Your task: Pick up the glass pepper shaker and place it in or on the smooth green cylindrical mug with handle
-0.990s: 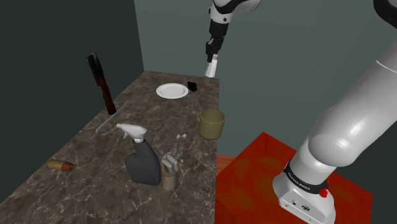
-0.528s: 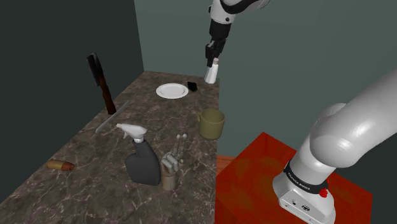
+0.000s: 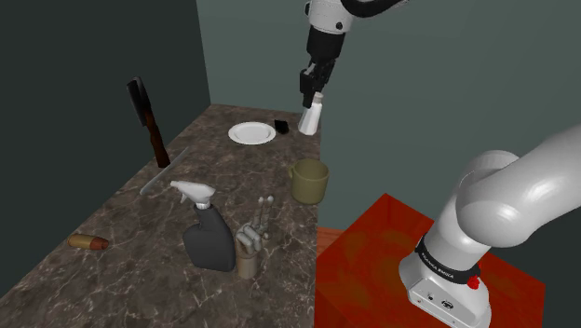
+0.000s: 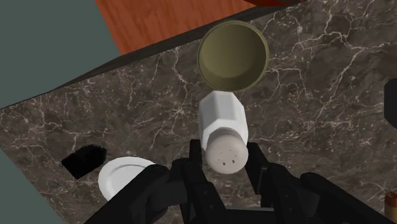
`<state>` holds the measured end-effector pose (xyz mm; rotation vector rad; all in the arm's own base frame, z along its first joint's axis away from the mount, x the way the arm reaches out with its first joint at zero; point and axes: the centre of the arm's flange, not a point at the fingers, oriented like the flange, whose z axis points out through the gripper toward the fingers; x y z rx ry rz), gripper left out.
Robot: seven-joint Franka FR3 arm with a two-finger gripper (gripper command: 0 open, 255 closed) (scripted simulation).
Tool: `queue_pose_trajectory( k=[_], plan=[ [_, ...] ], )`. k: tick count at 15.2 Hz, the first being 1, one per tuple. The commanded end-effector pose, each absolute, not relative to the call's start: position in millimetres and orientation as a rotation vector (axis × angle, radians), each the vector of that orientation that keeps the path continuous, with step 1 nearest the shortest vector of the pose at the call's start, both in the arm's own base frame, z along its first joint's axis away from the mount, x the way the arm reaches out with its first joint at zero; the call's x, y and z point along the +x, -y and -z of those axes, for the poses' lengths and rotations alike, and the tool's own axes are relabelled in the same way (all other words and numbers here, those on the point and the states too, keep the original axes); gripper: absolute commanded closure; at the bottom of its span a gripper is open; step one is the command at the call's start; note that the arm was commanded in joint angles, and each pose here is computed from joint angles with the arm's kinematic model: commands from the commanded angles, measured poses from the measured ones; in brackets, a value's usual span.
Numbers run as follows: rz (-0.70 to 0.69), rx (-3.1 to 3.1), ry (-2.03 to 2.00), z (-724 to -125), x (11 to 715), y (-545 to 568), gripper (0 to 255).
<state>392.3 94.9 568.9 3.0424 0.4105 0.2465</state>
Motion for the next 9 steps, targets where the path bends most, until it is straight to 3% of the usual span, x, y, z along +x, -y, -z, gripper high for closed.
queue_pose_trajectory(
  k=[1, 9],
  plan=[
    [-0.246, 3.042, -0.409, -570.4, 379.9, -107.5, 255],
    [-0.246, 3.042, -0.409, -528.2, 379.9, -107.5, 255]
  ],
)
